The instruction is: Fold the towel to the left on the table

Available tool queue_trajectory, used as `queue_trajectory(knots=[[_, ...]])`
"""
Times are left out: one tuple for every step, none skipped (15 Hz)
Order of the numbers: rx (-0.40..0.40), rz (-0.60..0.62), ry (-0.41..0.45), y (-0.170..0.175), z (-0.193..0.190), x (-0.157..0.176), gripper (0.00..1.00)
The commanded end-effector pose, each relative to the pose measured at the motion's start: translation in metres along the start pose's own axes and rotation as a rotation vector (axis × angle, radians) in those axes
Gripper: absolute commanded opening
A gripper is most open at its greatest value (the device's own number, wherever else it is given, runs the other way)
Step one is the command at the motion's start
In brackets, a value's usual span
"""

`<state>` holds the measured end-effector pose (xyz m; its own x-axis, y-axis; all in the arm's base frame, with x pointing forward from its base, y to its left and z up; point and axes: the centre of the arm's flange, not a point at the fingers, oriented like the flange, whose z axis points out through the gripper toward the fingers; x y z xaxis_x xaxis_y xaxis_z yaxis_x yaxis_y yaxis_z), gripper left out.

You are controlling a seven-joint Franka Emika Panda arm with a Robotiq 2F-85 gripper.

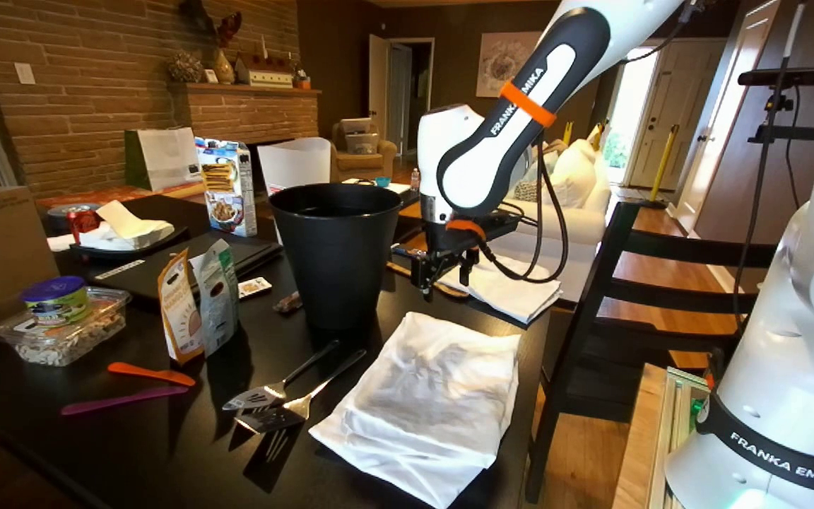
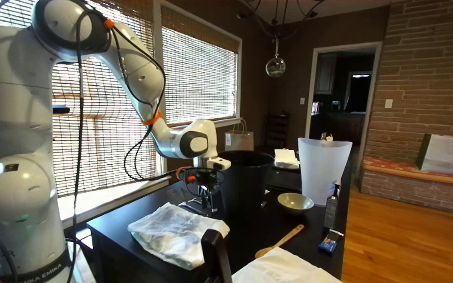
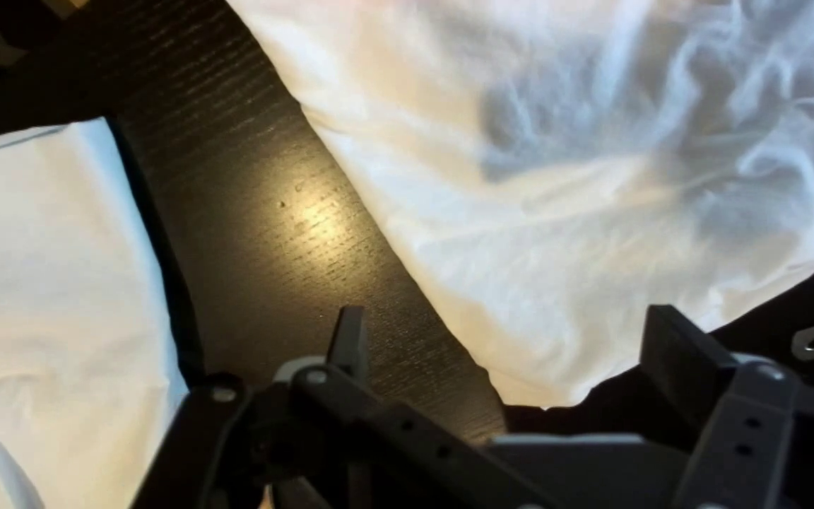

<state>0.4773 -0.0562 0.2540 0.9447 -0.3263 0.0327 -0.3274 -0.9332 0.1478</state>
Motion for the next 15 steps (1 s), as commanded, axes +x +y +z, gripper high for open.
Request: queue_trajectory(knots=[[0.025,0.012,0.051,-0.010,0.034,0.010,1.00],[0.037,0.012,0.066,-0.012,0.040,0.012,1.00],[0.043,0.015,0.085,-0.012,0.046,0.014,1.00],[0.053,0.016,0.098,-0.013,0.050,0.016,1.00],[0.054,0.018,0.117,-0.013,0.057,0.019,1.00],[0.058,0.019,0.124,-0.013,0.061,0.021,1.00],[0.065,0.024,0.142,-0.013,0.065,0.024,1.00],[0.074,0.030,0.154,-0.014,0.068,0.027,1.00],[0.079,0.034,0.166,-0.015,0.071,0.030,1.00],[0.083,0.033,0.171,-0.016,0.074,0.032,1.00],[0.084,0.033,0.176,-0.017,0.077,0.033,1.00],[0.084,0.034,0.177,-0.019,0.080,0.035,1.00],[0.088,0.038,0.182,-0.021,0.082,0.037,1.00],[0.094,0.044,0.187,-0.023,0.084,0.039,1.00],[0.098,0.050,0.195,-0.024,0.085,0.040,1.00]])
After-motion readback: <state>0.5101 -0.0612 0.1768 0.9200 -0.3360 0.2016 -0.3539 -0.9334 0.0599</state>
